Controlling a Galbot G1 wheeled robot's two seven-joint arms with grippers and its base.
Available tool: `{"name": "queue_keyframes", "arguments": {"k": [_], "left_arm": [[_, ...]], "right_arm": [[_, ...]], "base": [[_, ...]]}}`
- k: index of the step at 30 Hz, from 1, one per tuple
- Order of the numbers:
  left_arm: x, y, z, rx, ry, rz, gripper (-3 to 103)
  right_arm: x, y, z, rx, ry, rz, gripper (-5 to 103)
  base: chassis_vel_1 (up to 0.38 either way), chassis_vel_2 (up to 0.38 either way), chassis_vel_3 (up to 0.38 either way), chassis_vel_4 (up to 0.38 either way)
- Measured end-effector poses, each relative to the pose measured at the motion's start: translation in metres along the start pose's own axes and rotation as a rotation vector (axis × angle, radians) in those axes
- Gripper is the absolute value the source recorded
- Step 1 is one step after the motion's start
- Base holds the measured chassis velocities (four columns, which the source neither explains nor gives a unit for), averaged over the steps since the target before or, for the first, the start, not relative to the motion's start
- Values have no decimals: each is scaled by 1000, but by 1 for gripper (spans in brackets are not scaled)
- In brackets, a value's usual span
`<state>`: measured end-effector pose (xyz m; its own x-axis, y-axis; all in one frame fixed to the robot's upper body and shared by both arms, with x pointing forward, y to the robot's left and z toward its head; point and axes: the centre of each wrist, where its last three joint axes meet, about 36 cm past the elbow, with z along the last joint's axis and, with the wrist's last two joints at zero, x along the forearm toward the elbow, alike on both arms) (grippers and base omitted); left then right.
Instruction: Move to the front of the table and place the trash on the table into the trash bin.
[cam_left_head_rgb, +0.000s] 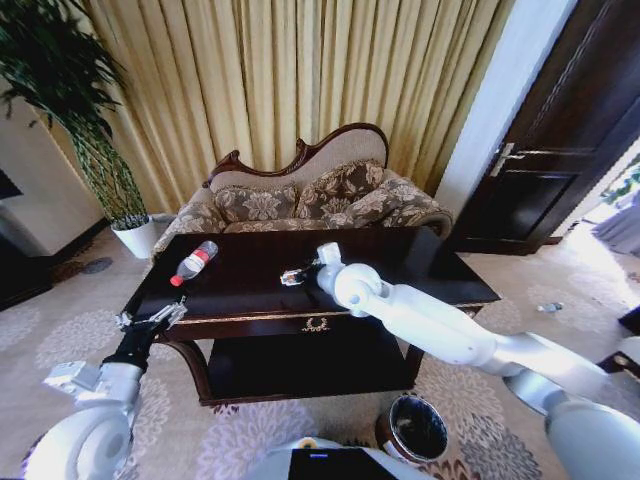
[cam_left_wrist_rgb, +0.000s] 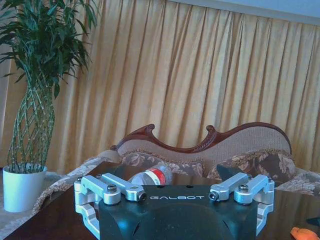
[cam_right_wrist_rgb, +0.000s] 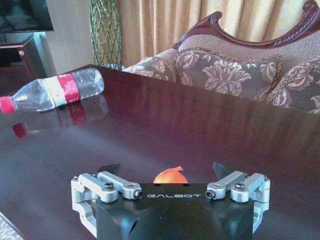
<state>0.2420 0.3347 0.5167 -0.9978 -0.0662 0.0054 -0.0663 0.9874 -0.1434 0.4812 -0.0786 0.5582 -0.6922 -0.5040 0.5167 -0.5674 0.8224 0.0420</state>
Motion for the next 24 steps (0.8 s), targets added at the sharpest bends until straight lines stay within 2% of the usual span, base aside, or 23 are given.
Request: {"name": "queue_keyframes", "arguments": {"k": [24], "left_arm": [[-1,1,4,26,-8,-11,100]], "right_arm": [[-18,7,18,-24,23,58,100]], "base": [[0,0,0,0]]}}
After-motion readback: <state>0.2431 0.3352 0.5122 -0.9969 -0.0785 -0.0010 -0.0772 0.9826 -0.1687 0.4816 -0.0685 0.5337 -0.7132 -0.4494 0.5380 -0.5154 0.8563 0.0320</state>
